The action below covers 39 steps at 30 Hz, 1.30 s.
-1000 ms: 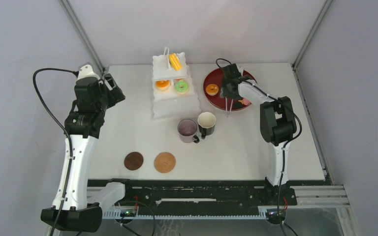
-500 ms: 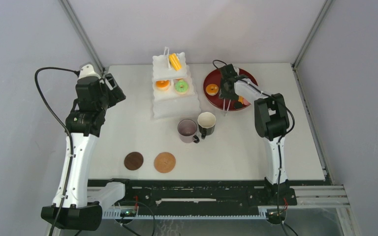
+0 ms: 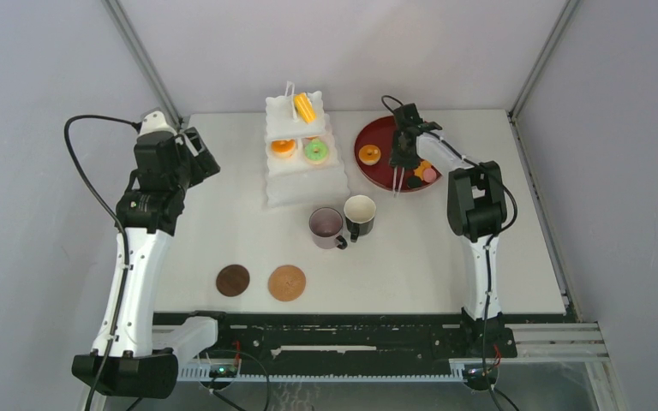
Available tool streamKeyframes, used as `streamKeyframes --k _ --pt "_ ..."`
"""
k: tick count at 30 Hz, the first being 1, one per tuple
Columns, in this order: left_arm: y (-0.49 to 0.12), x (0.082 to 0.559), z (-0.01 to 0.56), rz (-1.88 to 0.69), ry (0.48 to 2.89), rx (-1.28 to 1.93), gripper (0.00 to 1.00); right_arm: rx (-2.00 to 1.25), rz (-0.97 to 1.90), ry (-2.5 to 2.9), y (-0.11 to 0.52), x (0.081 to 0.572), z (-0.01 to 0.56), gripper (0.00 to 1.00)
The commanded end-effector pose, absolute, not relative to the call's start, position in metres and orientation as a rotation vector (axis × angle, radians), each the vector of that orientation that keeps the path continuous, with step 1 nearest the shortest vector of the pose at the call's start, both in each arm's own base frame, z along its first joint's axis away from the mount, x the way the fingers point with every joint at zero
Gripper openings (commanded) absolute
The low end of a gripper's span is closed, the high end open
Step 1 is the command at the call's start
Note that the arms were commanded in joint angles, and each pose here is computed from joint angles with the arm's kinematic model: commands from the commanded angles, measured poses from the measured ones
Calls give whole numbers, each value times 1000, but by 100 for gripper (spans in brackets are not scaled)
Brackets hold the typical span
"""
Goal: Serve the afternoon tea
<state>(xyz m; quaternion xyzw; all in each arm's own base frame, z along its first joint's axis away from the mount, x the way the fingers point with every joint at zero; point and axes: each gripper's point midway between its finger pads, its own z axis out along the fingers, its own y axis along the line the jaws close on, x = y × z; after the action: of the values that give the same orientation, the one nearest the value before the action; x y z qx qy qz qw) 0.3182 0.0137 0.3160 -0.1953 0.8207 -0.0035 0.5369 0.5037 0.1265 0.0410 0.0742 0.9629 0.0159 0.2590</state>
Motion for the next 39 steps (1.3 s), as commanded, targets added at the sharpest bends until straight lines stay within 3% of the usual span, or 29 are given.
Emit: streamKeyframes --k 1,10,22,39 --pt "10 326 325 -35 1916 -447 82 199 76 2515 130 530 80 45" --pt "9 328 325 -37 1918 -441 82 197 72 2524 127 536 83 48" --pt "12 324 328 -22 1908 -446 82 178 98 2488 122 513 122 17" --pt "8 315 332 -53 1892 -438 82 70 238 2452 116 403 204 5"
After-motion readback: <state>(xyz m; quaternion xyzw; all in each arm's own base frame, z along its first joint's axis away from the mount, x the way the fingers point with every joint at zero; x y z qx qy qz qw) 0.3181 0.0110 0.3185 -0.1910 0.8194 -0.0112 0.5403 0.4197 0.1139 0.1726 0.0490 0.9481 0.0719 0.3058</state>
